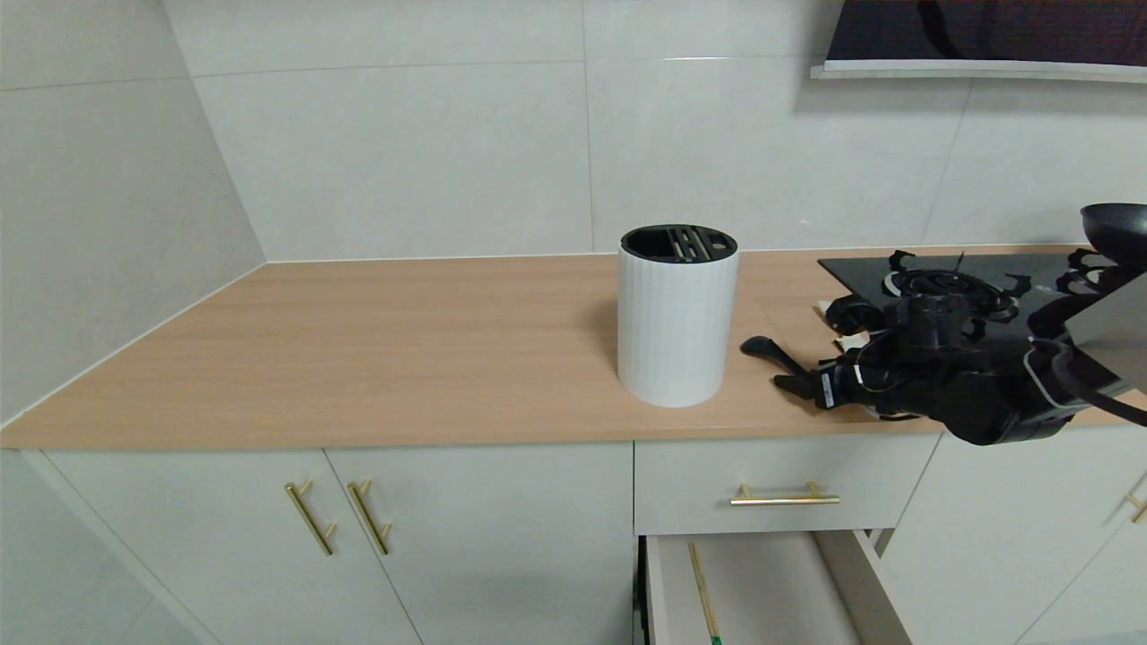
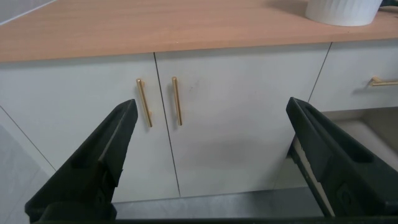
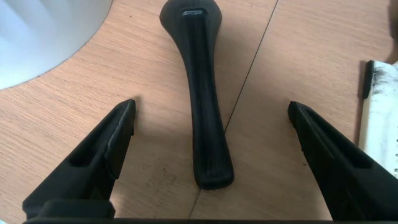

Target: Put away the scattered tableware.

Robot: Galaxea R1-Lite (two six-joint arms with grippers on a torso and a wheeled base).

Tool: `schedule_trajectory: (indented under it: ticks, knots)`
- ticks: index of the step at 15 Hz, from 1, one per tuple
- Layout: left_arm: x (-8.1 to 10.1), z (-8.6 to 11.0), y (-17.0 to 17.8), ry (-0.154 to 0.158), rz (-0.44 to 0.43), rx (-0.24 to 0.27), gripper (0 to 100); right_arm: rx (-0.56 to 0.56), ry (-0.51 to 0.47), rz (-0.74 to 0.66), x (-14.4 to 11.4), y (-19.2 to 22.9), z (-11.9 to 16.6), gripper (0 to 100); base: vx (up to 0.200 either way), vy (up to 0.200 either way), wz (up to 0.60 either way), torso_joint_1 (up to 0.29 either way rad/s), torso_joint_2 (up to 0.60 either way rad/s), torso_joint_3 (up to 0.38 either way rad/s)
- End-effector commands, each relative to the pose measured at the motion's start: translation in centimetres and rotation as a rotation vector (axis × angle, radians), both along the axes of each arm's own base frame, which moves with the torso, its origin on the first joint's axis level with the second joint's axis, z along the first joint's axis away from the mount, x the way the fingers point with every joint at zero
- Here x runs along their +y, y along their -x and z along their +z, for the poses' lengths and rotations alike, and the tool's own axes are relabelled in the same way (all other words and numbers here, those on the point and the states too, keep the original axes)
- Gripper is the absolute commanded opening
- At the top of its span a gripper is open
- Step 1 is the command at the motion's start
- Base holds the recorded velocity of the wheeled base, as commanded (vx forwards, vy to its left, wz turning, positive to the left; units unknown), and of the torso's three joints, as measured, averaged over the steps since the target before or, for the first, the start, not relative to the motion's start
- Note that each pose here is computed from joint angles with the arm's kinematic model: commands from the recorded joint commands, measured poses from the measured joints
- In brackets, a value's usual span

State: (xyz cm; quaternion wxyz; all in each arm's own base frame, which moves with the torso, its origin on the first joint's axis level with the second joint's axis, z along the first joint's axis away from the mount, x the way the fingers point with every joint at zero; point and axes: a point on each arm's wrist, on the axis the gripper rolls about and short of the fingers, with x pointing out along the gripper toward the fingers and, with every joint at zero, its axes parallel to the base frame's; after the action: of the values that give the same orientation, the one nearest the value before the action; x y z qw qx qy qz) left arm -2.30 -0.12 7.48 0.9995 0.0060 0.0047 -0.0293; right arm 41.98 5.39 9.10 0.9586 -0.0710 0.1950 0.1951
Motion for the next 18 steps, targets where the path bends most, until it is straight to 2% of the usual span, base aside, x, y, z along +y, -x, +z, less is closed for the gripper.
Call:
schedule_trajectory:
  ticks: [1,9,11,15,16,18]
  knots:
    - [0.0,0.0,0.0,0.0,0.0,0.001,100,0.001,0.0,0.001,0.0,0.0,0.0,0,0.0,0.0,0.0,0.0,0.0,0.0]
    - [0.0,0.0,0.0,0.0,0.0,0.001,100,-0.005,-0.004,-0.001,0.1,0.2,0.4,0,0.0,0.0,0.0,0.0,0.0,0.0]
    - [0.0,0.0,0.0,0.0,0.0,-0.001,100,-0.014,-0.016,0.0,0.4,0.9,2.0,0,0.0,0.0,0.0,0.0,0.0,0.0]
    - [0.0,0.0,0.0,0.0,0.0,0.001,100,0.087,-0.102,-0.026,1.3,4.4,6.9,0,0.0,0.0,0.0,0.0,0.0,0.0]
    - [0.0,0.0,0.0,0.0,0.0,0.001,100,0.115,-0.124,-0.052,1.9,6.2,8.7,0,0.0,0.0,0.0,0.0,0.0,0.0]
    - [0.0,0.0,0.0,0.0,0.0,-0.001,100,0.16,-0.176,-0.118,2.3,8.7,10.5,0,0.0,0.0,0.0,0.0,0.0,0.0]
